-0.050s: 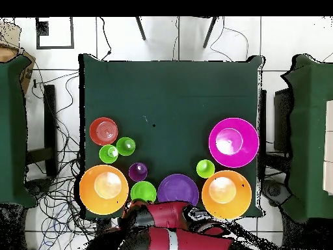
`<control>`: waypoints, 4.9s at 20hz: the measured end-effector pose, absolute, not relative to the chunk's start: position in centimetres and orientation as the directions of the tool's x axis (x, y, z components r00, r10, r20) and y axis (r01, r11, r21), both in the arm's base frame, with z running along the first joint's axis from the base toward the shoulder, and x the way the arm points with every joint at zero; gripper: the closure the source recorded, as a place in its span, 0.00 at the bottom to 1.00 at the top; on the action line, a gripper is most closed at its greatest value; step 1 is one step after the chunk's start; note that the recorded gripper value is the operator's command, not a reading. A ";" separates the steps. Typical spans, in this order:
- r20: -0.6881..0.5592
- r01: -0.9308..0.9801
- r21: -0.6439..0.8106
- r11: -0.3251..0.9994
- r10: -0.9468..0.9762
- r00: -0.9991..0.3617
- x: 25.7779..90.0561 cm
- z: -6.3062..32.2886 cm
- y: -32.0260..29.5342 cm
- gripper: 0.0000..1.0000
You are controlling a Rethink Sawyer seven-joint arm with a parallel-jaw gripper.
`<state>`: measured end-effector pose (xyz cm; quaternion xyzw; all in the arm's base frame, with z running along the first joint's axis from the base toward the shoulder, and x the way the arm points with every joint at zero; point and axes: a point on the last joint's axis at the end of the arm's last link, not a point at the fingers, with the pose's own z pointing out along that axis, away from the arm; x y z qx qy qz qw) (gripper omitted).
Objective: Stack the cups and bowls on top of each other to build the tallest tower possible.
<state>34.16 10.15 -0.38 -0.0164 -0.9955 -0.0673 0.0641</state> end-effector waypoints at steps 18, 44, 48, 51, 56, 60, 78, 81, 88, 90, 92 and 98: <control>0.151 0.047 0.151 0.987 0.024 -0.988 34.0 -2.5 9.2 0.00; 0.026 0.005 0.089 0.996 0.003 -1.000 38.7 2.3 7.9 0.00; 0.037 0.032 0.096 0.995 0.029 -0.999 38.7 2.0 7.0 0.00; 0.042 0.042 0.098 0.994 0.038 -0.998 38.6 1.7 6.7 0.00; 0.068 0.060 0.109 0.992 0.053 -0.996 38.2 0.6 6.1 0.00; 0.067 0.066 0.116 0.991 0.059 -0.996 38.2 0.5 5.7 0.00; 0.066 0.063 0.128 0.990 0.055 -0.996 38.8 -0.2 6.1 0.00; 0.066 0.061 0.132 0.989 0.053 -0.996 39.1 -0.8 6.2 0.00; 0.072 0.040 0.139 0.989 0.030 -0.997 39.1 -2.3 6.4 0.00; 0.074 0.032 0.142 0.989 0.021 -0.997 39.1 -2.7 6.5 0.00; 0.080 0.022 0.146 0.989 0.011 -0.997 38.9 -3.3 6.7 0.00; 0.098 0.004 0.155 0.988 -0.011 -0.995 38.0 -4.1 7.0 0.00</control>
